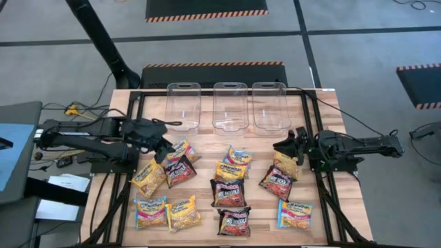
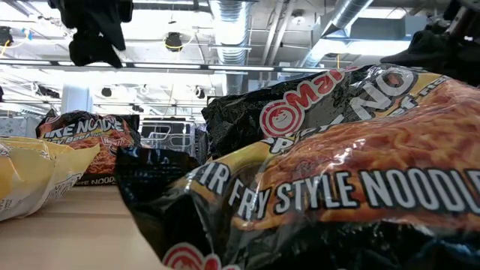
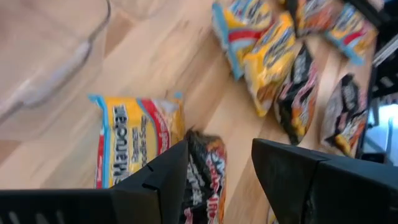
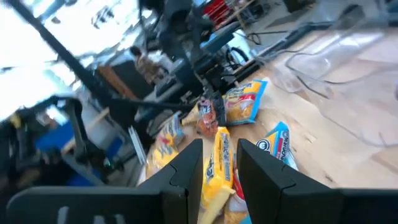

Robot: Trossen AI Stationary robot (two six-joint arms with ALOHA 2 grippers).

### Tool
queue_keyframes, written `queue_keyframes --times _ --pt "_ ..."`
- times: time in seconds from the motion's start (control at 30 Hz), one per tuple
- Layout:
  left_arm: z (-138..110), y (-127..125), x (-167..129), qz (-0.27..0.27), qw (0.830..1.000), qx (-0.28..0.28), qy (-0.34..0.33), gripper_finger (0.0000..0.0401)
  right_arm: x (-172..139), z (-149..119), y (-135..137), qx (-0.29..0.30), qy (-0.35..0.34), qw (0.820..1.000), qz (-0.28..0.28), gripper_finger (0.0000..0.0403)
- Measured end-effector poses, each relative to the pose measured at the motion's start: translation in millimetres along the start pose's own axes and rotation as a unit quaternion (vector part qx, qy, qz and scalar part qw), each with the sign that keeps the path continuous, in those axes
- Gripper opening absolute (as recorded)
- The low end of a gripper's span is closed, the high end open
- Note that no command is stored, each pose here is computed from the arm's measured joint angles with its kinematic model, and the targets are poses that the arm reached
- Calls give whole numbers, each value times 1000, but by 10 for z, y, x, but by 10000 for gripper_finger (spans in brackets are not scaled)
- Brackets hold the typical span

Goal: Sort Maruchan noodles
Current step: Put the black noodle pack into the left transparent bin

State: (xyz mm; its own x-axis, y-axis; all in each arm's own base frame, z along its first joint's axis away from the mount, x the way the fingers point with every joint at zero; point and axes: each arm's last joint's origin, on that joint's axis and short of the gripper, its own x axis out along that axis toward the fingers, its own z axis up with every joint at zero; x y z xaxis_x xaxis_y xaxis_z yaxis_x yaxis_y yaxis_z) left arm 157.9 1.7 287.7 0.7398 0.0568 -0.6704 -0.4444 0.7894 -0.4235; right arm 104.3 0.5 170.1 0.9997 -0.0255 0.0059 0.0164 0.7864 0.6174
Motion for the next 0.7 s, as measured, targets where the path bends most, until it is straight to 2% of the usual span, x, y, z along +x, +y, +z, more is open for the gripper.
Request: queue_keyframes --times 0.37,0.7 --pt "-31 -34 378 22 995 -18 94 169 -1 15 -4 9 -5 1000 -4 123" --pt "-94 -39 701 37 984 -26 174 169 -1 17 -3 8 -5 1000 -5 123"
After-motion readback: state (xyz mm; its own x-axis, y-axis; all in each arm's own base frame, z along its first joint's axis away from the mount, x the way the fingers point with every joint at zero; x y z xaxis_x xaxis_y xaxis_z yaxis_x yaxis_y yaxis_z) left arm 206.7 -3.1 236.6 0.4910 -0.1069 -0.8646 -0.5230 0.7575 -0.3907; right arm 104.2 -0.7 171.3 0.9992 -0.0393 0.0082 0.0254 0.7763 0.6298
